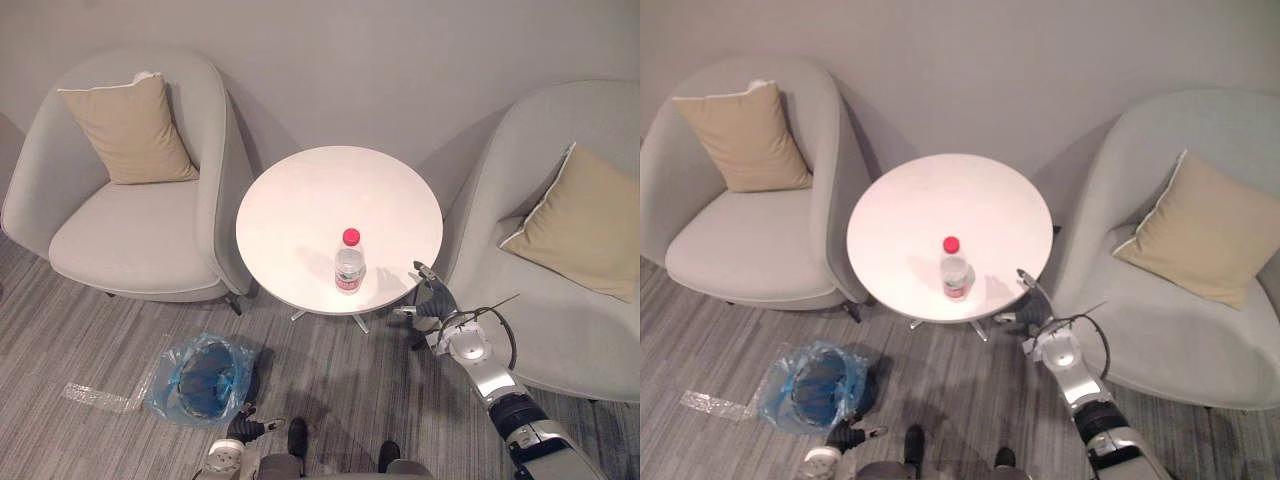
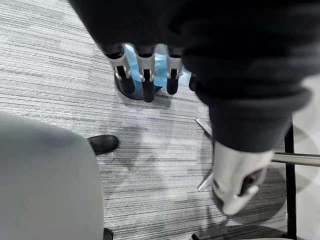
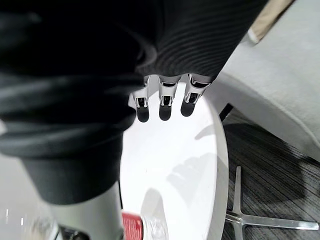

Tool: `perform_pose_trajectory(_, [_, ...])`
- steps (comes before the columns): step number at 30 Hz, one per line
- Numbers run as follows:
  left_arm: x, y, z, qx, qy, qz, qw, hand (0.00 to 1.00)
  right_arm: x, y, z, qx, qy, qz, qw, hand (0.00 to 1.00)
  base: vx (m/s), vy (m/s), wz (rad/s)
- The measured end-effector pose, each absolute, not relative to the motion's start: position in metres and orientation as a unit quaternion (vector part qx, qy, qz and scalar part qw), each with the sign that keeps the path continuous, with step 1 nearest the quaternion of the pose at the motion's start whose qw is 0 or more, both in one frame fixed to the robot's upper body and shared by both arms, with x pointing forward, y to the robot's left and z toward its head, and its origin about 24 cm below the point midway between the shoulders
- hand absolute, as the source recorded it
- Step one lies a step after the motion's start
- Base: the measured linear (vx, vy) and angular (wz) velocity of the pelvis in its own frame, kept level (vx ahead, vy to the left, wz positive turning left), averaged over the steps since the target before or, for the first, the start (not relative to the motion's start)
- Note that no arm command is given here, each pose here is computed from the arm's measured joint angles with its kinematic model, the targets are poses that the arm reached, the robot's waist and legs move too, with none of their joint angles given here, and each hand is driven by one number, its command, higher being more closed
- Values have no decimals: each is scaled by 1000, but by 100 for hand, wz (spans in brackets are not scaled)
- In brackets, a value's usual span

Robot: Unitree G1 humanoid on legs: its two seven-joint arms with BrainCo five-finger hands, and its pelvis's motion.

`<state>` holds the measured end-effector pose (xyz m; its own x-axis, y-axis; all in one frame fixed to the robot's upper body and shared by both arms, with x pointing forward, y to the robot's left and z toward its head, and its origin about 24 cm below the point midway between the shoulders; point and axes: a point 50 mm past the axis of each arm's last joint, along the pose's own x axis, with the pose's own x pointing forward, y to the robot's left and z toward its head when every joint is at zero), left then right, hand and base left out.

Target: Gather rubbish on tea table into small bin, then transfer packed bag to large trash can.

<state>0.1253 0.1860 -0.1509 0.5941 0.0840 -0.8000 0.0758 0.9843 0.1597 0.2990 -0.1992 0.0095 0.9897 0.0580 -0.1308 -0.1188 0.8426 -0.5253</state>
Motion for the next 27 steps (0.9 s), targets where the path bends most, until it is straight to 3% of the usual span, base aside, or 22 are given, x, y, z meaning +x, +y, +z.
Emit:
perform_pose_trajectory(20, [156,181,-137,68,396,9,916,0,354,-177,66,-257,-26,1,966,0,-3,1,15])
perform_pose_trajectory(21, [158,179,-136,72,392,3,917,0,357,-175,68,-257,-29,1,966,100,-44,0,23])
perform_pose_trajectory(27, [163,177,-134,66,382,6,922,0,368,-163,79,-252,-35,1,967,100,-23,7,23])
